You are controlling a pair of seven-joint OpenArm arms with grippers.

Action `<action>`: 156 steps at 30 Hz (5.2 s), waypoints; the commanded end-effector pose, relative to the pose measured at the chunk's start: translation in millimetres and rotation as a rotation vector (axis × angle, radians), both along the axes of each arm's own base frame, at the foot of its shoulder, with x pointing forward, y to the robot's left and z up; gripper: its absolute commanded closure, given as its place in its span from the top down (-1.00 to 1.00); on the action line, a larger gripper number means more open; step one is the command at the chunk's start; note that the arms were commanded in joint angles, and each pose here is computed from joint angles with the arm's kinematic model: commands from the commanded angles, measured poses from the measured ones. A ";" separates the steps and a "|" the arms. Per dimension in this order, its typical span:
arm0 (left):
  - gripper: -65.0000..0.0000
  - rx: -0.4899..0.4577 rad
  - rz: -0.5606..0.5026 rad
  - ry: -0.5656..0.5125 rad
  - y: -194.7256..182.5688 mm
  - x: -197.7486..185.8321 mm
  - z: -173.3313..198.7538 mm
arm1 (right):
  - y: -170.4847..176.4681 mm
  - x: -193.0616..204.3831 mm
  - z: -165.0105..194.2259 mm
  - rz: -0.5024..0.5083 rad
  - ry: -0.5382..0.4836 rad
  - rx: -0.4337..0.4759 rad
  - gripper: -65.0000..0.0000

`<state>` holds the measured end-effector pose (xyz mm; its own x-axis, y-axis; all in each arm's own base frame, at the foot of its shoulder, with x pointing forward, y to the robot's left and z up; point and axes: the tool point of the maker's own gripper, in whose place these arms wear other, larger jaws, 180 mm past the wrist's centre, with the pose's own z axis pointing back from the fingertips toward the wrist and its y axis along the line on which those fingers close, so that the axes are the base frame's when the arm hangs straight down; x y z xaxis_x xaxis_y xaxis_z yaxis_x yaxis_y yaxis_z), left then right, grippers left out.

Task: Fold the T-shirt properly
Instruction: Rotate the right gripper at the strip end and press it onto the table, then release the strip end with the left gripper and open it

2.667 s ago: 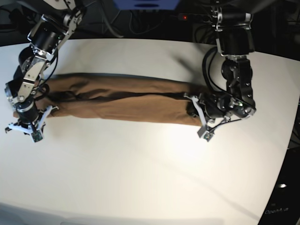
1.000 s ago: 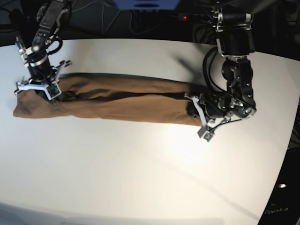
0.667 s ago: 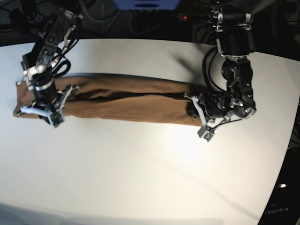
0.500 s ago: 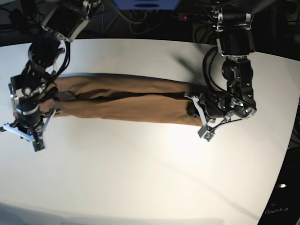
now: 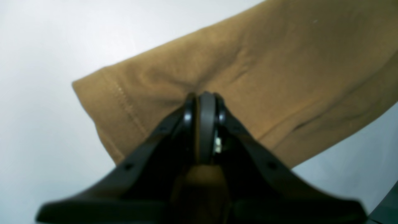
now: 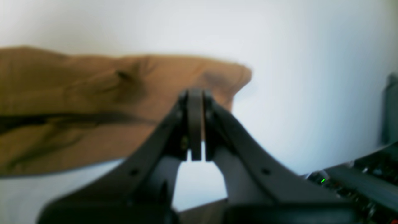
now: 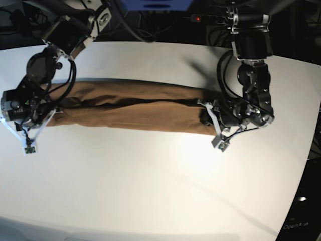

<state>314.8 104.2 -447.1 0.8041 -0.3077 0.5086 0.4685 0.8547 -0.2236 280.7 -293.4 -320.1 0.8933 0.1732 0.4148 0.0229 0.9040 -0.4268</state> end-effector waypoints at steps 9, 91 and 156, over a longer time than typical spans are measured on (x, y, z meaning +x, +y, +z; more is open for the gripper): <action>-0.92 0.109 -0.026 0.118 13.5 -24.8 -20.6 | 12.8 34.6 35.3 0.002 -0.092 0.070 -1.00; -0.92 0.114 -0.022 0.119 17.3 -25.8 -21.3 | 17.9 -47.1 -65.9 0.144 0.219 0.182 -0.98; -0.90 0.297 0.093 -0.064 92.7 -39.6 73.2 | -3.8 -1.4 -114.3 0.252 0.199 0.261 -0.98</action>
